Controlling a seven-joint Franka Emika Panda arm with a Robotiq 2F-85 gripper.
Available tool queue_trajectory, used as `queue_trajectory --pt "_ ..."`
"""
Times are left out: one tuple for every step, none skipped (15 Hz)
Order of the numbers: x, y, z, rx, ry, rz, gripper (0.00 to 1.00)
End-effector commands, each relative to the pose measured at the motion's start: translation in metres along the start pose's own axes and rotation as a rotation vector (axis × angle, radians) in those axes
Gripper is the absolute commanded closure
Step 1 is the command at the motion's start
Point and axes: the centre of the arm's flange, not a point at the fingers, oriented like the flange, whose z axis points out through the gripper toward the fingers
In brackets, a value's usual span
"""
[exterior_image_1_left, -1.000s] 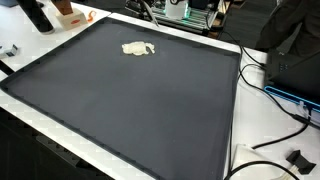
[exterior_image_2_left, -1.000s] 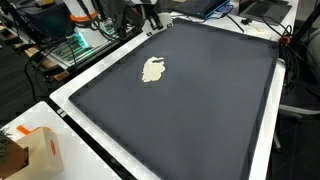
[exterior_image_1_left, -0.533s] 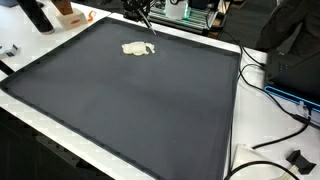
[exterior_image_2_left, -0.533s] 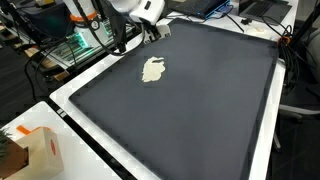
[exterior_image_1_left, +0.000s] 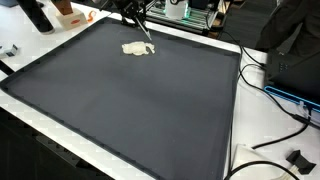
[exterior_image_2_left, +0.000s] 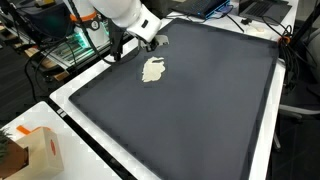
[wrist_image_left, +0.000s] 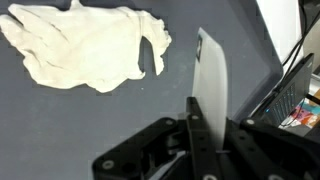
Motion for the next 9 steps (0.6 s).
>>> queue_trajectory --pt "-0.005 0.004 -0.003 -0.009 0.008 0.118 0.99" --pt "-0.006 0.003 -0.005 -0.014 0.008 0.144 0.99" --pt "-0.008 0.002 -0.006 -0.028 0.006 0.172 0.99" --pt "-0.009 0.001 -0.008 -0.043 0.005 0.196 0.99" --pt "-0.009 0.0 -0.009 -0.06 0.006 0.223 0.99" --pt "-0.009 -0.001 -0.011 -0.08 0.008 0.25 0.99" --pt "-0.009 -0.002 -0.013 -0.096 0.005 0.274 0.99" --pt "-0.008 -0.004 -0.014 -0.123 -0.002 0.299 0.99" --pt "-0.007 -0.006 -0.015 -0.145 -0.009 0.324 0.99"
